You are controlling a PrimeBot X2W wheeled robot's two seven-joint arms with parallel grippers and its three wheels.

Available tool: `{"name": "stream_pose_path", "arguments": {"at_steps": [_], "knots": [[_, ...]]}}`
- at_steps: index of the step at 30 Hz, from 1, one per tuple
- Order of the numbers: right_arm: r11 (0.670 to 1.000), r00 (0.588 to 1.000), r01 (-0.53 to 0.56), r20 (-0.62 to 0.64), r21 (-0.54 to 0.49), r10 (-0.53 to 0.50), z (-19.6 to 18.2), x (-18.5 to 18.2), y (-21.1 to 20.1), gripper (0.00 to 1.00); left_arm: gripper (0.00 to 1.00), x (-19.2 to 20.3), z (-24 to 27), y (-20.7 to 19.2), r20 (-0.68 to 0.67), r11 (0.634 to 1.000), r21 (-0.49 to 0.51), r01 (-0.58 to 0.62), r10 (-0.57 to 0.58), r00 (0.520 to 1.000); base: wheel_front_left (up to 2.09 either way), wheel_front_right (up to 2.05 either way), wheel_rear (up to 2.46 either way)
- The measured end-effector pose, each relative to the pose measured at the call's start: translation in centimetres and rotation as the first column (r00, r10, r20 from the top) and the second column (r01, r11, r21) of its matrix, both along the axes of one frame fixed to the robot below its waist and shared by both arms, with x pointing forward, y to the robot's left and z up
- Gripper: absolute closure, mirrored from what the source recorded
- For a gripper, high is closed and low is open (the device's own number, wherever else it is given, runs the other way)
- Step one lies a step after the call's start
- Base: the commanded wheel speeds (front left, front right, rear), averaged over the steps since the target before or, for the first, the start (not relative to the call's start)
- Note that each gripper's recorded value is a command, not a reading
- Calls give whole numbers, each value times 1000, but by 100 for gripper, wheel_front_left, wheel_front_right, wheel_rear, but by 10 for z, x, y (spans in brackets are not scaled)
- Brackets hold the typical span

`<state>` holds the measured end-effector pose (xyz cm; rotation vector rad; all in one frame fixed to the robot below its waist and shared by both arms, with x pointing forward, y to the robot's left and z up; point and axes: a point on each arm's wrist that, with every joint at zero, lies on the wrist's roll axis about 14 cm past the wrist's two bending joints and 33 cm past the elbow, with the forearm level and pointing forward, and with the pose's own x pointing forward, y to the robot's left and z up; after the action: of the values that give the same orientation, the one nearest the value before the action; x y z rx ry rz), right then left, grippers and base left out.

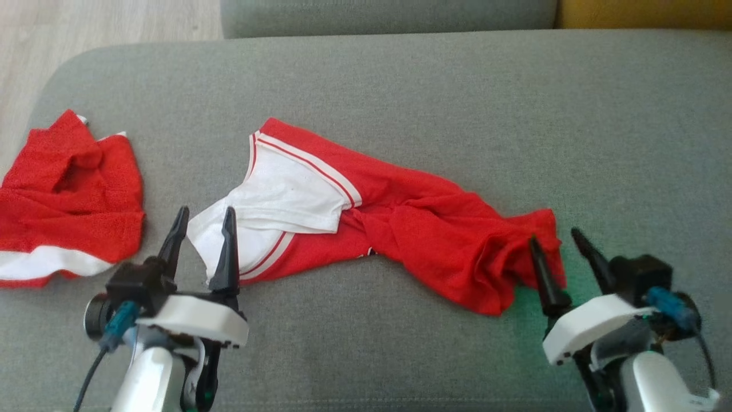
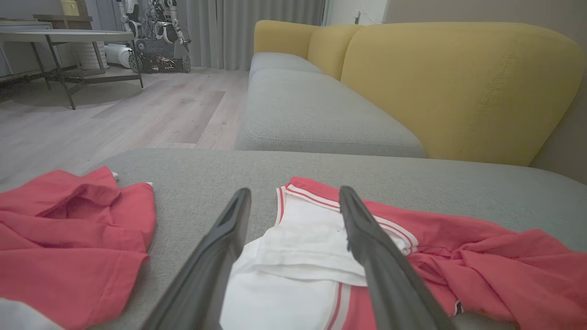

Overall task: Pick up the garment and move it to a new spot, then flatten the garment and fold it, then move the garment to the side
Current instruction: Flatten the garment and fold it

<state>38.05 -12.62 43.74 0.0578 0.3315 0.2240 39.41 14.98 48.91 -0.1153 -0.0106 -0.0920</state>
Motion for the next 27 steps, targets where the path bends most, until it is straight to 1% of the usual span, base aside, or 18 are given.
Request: {"name": "stream_pose_path", "arguments": {"at_steps": [7,12,16,20,27], "knots": [[998,980,42,193,41,-49,56,5,-12,0,0,-15,-1,2,-5,1000,8,-7,7,1000,0,0,0],[998,961,46,269,48,-57,81,4,-14,0,0,-18,8,3,24,1000,20,-11,11,1000,0,0,0],[998,956,47,288,51,-59,87,0,-15,0,0,-24,10,3,28,1000,19,-12,11,1000,0,0,0],[997,965,52,253,57,-65,76,-8,-16,0,0,-29,5,5,15,999,25,-21,21,1000,0,0,0],[997,968,53,242,62,-67,73,-10,-17,0,0,-28,8,5,23,999,26,-21,21,1000,0,0,0]]}}
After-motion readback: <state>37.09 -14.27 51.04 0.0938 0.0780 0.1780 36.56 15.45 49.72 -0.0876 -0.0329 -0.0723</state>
